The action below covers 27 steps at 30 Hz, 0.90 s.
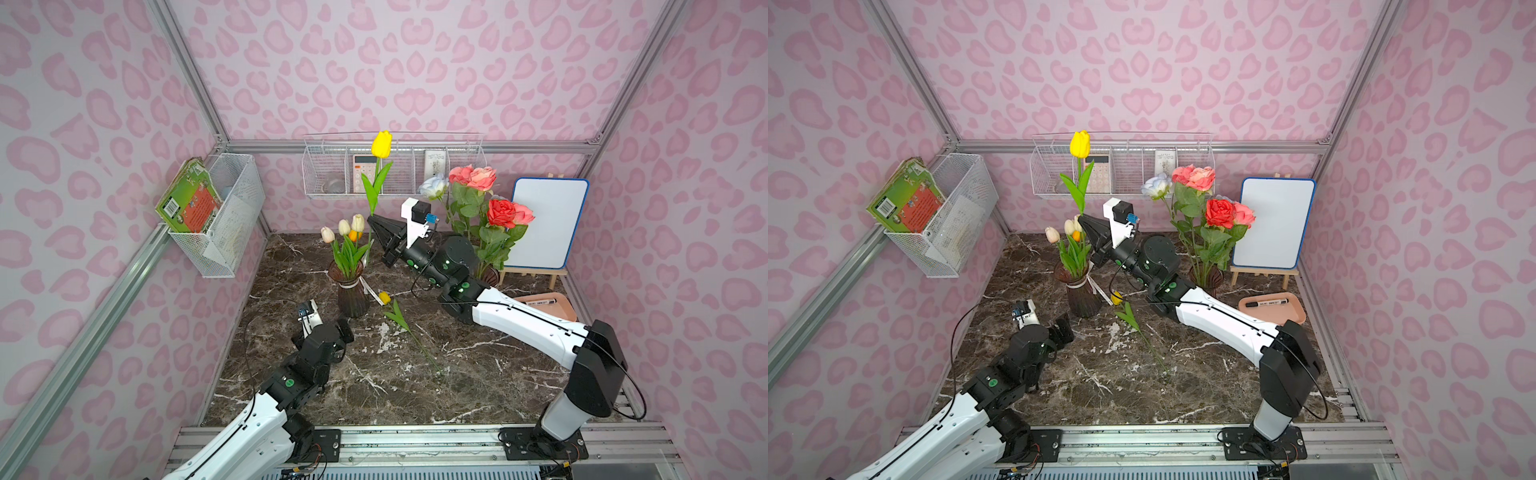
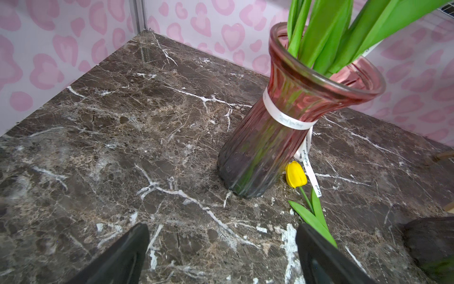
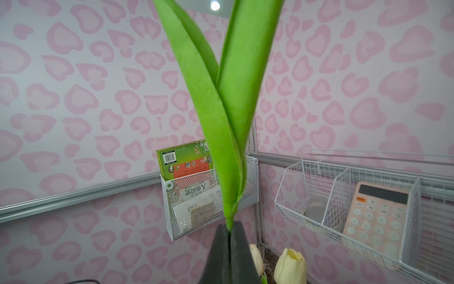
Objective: Arrange the flowers in different vases according to their variety
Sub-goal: Insert the flower into the vase.
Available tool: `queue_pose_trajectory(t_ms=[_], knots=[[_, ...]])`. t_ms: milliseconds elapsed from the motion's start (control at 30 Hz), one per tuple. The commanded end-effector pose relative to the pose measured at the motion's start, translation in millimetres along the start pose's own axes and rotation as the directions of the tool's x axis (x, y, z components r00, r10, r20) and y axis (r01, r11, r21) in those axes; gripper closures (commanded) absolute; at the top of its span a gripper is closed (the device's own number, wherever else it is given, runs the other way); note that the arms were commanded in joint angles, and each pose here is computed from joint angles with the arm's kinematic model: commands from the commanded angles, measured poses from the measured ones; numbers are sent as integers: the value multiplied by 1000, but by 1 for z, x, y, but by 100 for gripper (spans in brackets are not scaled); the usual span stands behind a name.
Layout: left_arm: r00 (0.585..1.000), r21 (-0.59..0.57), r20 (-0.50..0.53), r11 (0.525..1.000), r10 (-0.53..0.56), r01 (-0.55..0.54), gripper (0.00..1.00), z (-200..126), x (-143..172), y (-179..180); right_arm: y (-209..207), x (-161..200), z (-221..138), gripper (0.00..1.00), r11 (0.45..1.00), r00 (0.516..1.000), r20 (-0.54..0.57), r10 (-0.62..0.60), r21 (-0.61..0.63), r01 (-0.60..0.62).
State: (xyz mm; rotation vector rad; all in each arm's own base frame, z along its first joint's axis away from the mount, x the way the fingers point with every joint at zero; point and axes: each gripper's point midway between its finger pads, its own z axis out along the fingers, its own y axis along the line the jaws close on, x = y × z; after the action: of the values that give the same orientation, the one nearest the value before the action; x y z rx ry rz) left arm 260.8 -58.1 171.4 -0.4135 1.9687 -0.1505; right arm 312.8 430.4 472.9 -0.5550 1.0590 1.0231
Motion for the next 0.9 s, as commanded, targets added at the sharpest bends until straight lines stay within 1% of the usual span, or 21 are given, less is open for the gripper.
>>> queue_pose_trajectory(t_ms=[0,100,233,333,667,867], knots=[[1000,-22,23,1000,-16,16,3,-2,-3,7,7,-13,11,100,999,996,88,-23,-44,27],[999,-22,37,999,-24,25,3,-5,-5,9,9,-2,24,100,998,996,84,-12,-66,18],[998,-21,49,999,-30,31,3,-7,-7,11,7,21,40,100,997,999,50,-6,-80,10],[998,-19,59,999,-34,36,3,-9,-8,12,3,38,46,100,997,1000,27,-7,-75,9],[997,-12,67,999,-36,37,3,-10,-10,12,-10,101,47,100,998,996,-83,20,-61,-25],[997,-10,74,999,-34,35,3,-10,-11,12,-27,138,40,100,996,989,-130,73,-46,-79]])
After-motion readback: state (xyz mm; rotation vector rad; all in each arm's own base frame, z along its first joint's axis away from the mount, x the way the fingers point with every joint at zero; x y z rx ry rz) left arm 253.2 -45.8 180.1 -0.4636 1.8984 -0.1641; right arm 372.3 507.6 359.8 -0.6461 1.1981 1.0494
